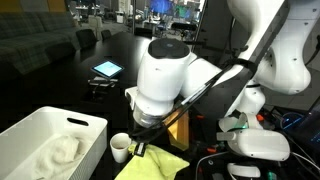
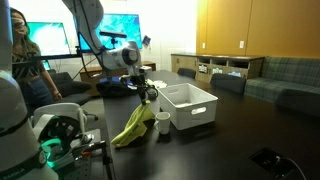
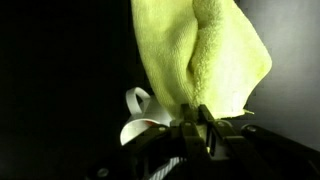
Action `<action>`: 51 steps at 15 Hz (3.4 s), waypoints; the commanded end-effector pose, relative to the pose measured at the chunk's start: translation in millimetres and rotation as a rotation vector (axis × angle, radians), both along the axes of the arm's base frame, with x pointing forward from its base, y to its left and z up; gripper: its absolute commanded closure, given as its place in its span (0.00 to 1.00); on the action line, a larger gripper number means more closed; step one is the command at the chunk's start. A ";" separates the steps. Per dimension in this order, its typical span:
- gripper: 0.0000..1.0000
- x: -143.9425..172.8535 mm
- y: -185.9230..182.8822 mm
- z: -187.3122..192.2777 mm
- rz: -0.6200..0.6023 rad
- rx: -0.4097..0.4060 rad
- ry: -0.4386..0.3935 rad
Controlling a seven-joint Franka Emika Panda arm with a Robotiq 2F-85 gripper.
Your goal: Place the white towel in the white storage box, put the black masking tape in the white mug, put the yellow towel in the box, place the green marker inside the mug
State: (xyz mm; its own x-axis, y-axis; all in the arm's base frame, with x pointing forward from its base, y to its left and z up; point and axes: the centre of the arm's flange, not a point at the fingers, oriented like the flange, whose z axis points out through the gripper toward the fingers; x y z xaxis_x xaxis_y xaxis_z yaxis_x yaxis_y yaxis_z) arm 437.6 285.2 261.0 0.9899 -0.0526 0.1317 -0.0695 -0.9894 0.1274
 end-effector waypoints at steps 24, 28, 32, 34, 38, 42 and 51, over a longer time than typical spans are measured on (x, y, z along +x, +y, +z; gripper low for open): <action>0.32 -42.5 11.5 9.1 0.132 -0.019 0.164; 0.02 -42.1 11.0 -53.3 0.239 0.050 0.221; 0.00 -16.9 5.8 -88.6 0.304 0.039 0.242; 0.00 2.6 0.5 -97.0 0.320 0.030 0.253; 0.00 37.3 -8.4 -106.5 0.376 0.043 0.240; 0.00 51.6 -11.1 -120.3 0.432 0.081 0.241; 0.08 43.3 -10.3 -154.7 0.504 0.169 0.313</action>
State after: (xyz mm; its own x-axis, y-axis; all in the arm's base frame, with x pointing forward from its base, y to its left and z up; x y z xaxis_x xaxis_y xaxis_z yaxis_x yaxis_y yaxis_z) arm 471.1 271.7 113.9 0.9005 0.4114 -0.1411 0.4084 -0.9114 -0.0504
